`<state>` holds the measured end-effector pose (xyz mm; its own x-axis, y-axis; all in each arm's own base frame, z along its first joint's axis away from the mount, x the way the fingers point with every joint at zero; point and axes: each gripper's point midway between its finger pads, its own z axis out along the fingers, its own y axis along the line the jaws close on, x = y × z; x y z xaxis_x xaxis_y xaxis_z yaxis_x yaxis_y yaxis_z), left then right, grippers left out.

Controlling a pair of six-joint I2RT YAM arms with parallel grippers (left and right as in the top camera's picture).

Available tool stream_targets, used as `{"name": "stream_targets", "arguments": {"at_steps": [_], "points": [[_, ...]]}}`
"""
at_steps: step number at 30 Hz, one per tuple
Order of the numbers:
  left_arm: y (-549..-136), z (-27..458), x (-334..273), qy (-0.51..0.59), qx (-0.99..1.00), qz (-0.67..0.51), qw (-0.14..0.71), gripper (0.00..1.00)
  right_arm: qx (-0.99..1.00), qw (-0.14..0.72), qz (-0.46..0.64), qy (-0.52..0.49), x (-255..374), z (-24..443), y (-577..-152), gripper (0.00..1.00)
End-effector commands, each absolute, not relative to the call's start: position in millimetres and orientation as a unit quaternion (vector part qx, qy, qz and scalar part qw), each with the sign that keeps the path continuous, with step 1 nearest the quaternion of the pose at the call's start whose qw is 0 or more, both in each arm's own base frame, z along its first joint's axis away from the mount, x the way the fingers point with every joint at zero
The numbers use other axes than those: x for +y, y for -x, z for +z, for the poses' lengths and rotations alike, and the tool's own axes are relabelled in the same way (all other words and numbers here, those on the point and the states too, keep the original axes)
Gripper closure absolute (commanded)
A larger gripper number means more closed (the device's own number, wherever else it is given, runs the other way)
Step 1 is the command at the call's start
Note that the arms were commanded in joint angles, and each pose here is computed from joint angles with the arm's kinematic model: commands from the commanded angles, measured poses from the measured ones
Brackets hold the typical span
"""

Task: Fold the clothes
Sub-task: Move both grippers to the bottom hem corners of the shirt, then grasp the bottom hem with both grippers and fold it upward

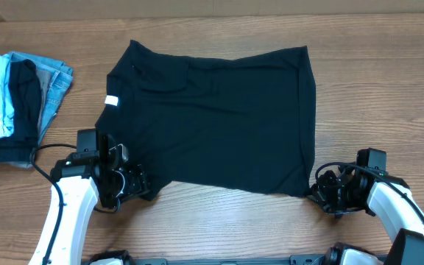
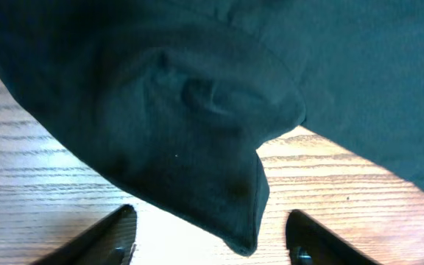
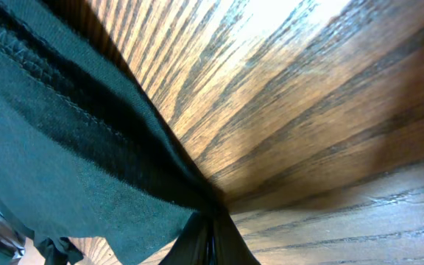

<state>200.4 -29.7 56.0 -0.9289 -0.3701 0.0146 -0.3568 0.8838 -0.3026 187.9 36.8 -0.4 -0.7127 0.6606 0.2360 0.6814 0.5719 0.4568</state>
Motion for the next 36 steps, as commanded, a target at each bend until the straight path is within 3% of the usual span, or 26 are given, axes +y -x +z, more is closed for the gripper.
{"name": "stream_targets", "arguments": {"at_steps": [1, 7, 13, 16, 17, 18, 23, 30, 36], "points": [[-186.0, 41.9, -35.2, 0.220, 0.962, -0.160, -0.001, 0.28, -0.890, 0.007, -0.267, 0.369, 34.9, 4.0, -196.4, 0.96], [-198.6, 35.7, -47.1, 0.256, 0.944, -0.205, 0.018, 0.27, -0.890, 0.007, -0.267, 0.369, 34.9, 4.0, -196.3, 0.96], [-232.1, 41.8, -43.5, 0.263, 0.936, -0.218, 0.084, 0.35, -0.890, 0.007, -0.267, 0.369, 34.9, 4.0, -196.3, 0.96], [-232.4, 41.9, -43.4, 0.263, 0.936, -0.218, 0.085, 0.59, -0.890, 0.007, -0.267, 0.369, 34.9, 4.0, -196.3, 0.96], [-232.5, 41.9, -43.4, 0.263, 0.936, -0.218, 0.085, 0.87, -0.890, 0.007, -0.267, 0.369, 34.9, 4.0, -196.3, 0.96], [-232.4, 41.9, -43.5, 0.263, 0.936, -0.218, 0.085, 0.96, -0.890, 0.007, -0.267, 0.369, 35.0, 4.0, -196.2, 0.96], [-247.4, 65.2, -40.8, 0.233, 0.943, -0.214, 0.107, 0.96, -0.890, 0.016, -0.269, 0.367, 35.3, 16.6, -199.1, 0.96], [-314.0, 185.1, -7.2, 0.206, 0.930, -0.176, 0.249, 0.96, -0.900, -0.084, -0.277, 0.327, 15.2, 94.2, -267.6, 0.96], [-317.7, 191.5, 26.7, 0.242, 0.923, -0.121, 0.273, 0.96, -0.909, -0.138, -0.214, 0.330, -12.5, 108.2, -288.0, 0.96]]}}
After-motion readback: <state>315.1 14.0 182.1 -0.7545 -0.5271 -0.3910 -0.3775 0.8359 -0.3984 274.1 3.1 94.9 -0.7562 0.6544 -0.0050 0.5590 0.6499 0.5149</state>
